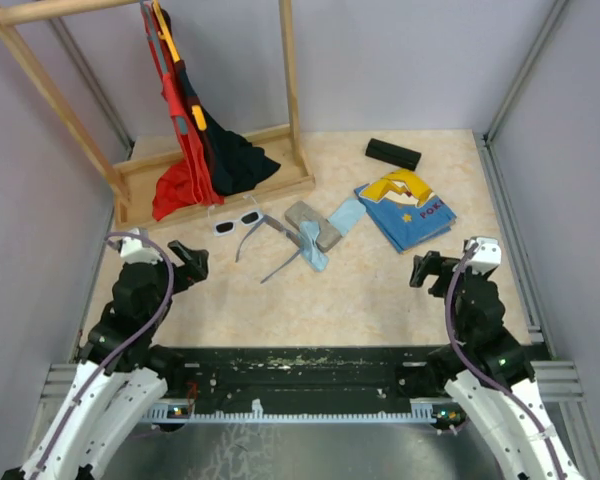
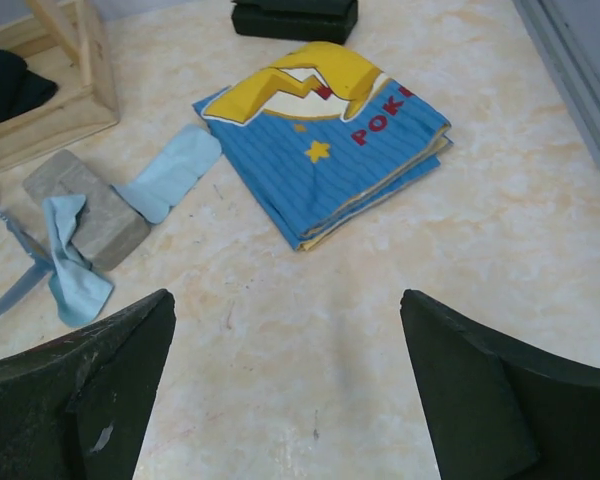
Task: Organize the sunglasses
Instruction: Adjust the sunglasses case at the center of the board.
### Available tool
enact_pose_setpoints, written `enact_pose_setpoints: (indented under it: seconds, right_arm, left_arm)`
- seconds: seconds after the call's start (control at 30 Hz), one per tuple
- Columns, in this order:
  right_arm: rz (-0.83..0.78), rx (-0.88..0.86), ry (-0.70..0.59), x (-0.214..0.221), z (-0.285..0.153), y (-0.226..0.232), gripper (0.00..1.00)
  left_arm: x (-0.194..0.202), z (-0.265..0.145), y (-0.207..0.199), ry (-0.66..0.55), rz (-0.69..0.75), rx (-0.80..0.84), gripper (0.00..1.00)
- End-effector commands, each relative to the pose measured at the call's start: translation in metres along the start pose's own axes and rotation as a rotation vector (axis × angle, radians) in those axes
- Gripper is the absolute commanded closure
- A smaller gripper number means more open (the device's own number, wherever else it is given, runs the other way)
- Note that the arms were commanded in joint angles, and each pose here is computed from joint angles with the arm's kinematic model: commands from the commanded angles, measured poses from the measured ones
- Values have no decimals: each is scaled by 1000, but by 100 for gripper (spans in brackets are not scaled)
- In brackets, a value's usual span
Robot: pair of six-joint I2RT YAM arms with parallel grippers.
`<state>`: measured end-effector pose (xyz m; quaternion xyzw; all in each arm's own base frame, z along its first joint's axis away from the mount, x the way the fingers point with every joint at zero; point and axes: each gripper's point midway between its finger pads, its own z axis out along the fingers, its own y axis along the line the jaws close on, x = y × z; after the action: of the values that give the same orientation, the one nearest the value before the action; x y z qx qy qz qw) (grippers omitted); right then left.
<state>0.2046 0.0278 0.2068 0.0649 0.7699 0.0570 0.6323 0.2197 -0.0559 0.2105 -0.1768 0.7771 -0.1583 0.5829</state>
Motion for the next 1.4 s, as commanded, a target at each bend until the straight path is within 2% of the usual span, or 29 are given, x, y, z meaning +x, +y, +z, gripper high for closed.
enact_pose_setpoints:
  seconds: [0.0, 0.27, 0.53, 0.8, 0.97, 1.1, 1.37]
  right_arm:
    - [67, 2, 10, -22, -1, 2, 5]
    - [116, 41, 141, -21, 14, -2, 2]
    - [109, -68, 412, 11, 53, 22, 8]
    - [-69, -182, 564, 43, 97, 67, 10]
    - [-251, -333, 574, 59, 127, 117, 13]
    - [-380, -449, 527, 65, 148, 153, 14]
    - [-487, -612, 477, 75, 176, 188, 14]
  left_arm:
    - [-5, 6, -11, 60, 46, 29, 2]
    - [-3, 23, -9, 135, 82, 17, 1]
    - [0, 29, -14, 189, 128, 54, 0]
    - [2, 34, -19, 220, 156, 81, 0]
    - [2, 33, -28, 234, 169, 133, 0]
    - [1, 32, -30, 229, 172, 146, 0]
    - [-2, 32, -31, 221, 173, 150, 0]
